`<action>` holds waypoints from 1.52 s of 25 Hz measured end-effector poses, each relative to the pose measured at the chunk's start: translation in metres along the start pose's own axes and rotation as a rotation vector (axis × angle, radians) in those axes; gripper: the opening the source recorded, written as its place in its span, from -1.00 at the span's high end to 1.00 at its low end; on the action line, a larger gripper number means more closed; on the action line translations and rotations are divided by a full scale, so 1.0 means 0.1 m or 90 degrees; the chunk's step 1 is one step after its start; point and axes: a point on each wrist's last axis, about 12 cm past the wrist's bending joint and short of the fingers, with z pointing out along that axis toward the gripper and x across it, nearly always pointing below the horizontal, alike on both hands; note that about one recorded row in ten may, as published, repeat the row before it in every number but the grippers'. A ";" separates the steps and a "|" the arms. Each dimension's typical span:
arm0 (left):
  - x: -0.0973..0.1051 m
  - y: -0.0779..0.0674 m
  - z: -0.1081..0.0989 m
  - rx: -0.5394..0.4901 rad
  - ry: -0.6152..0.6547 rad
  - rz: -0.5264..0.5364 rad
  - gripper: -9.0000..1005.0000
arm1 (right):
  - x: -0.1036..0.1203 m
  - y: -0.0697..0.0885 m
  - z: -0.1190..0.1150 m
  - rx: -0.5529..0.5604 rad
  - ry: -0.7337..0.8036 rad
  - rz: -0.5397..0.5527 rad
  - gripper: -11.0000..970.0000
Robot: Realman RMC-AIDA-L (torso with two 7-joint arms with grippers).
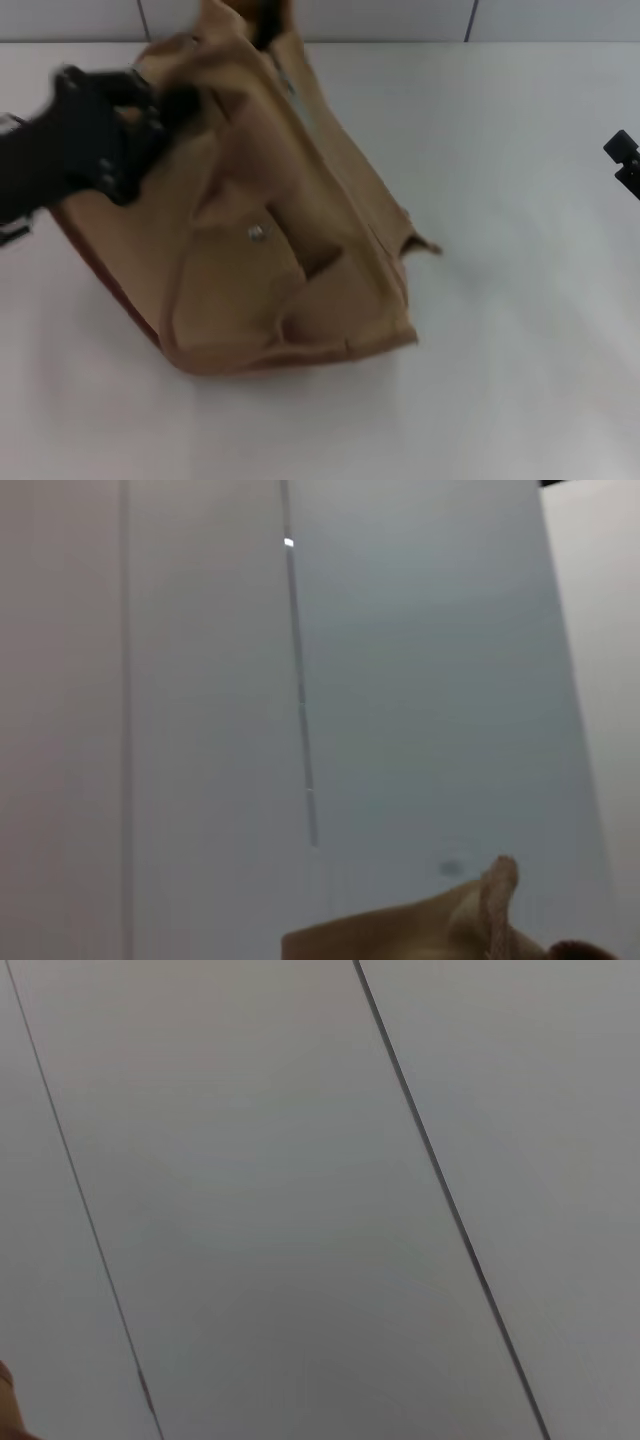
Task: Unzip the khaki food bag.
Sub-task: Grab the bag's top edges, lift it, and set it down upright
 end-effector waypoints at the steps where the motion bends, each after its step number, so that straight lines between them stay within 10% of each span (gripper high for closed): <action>1: 0.04 -0.06 0.05 0.014 0.002 0.008 0.86 | 0.00 0.00 0.00 -0.001 0.000 0.001 -0.61; 17: 0.51 -0.73 0.33 0.095 -0.005 0.056 0.85 | 0.17 0.65 0.31 -0.332 0.045 -0.122 -0.56; 27: 0.63 -0.82 0.47 0.086 0.019 0.066 0.84 | 0.21 0.75 0.35 -0.396 0.065 -0.131 -0.07; 38: 0.65 -0.83 0.48 0.081 0.026 0.062 0.84 | 0.24 0.78 0.29 -0.417 0.073 -0.130 -0.06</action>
